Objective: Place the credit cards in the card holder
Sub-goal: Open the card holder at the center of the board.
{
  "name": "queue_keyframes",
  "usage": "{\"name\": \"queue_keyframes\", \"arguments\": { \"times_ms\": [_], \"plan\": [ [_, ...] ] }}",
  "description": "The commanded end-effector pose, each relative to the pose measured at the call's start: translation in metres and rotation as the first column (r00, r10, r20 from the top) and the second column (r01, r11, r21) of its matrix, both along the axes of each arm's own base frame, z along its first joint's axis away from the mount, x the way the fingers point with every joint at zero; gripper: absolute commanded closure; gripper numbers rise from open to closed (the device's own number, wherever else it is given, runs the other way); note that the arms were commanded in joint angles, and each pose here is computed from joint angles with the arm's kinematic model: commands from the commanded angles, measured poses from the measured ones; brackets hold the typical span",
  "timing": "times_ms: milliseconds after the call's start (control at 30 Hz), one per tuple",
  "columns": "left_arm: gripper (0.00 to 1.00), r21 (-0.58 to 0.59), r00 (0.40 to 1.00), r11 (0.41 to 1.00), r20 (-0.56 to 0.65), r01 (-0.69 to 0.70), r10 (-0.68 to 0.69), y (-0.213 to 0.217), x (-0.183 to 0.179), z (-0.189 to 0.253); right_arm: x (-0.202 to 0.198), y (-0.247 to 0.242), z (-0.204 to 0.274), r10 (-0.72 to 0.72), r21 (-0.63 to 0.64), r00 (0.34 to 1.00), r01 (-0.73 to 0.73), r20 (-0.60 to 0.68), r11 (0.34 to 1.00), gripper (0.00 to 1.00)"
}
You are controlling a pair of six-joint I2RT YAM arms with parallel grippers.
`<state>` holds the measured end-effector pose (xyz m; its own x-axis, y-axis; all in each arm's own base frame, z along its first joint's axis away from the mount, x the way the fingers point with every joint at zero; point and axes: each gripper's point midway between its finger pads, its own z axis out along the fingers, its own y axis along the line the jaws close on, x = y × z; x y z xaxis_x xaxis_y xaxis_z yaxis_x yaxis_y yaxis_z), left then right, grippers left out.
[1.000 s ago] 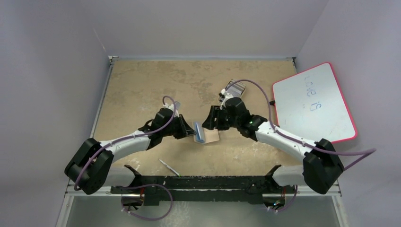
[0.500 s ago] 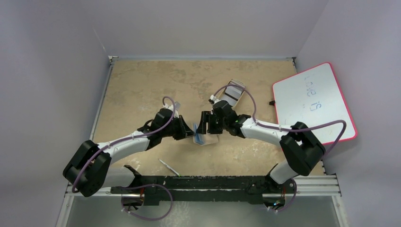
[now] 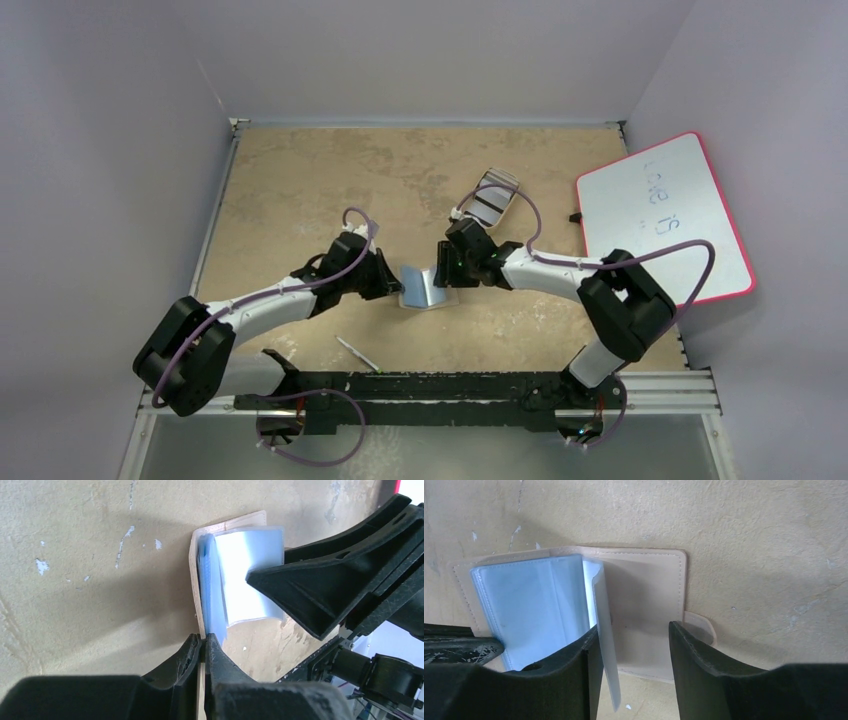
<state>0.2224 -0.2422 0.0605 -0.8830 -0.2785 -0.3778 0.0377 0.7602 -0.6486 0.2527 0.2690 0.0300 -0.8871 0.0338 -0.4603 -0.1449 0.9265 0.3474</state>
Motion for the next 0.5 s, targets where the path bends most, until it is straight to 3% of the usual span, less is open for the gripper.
{"name": "queue_keyframes", "arguments": {
  "times_ms": [0, 167, 467],
  "plan": [
    [0.93, 0.048, 0.999, 0.999, 0.050, -0.005, 0.002, 0.005, 0.007, 0.000, -0.001, -0.018, -0.011, -0.046, -0.071, 0.999, 0.047, 0.010, 0.996, 0.51],
    [0.82, 0.033, 0.998, 0.999, 0.064, -0.003, 0.001, 0.003, 0.008, 0.004, 0.003, -0.025, -0.011, -0.071, -0.097, 0.997, 0.074, 0.034, 0.992, 0.66],
    [0.75, 0.031, 0.998, 1.000, 0.067, -0.002, 0.000, 0.002, 0.010, 0.002, 0.006, -0.023, 0.013, -0.068, -0.069, 0.995, 0.072, 0.067, 0.995, 0.68]
  ]
}}
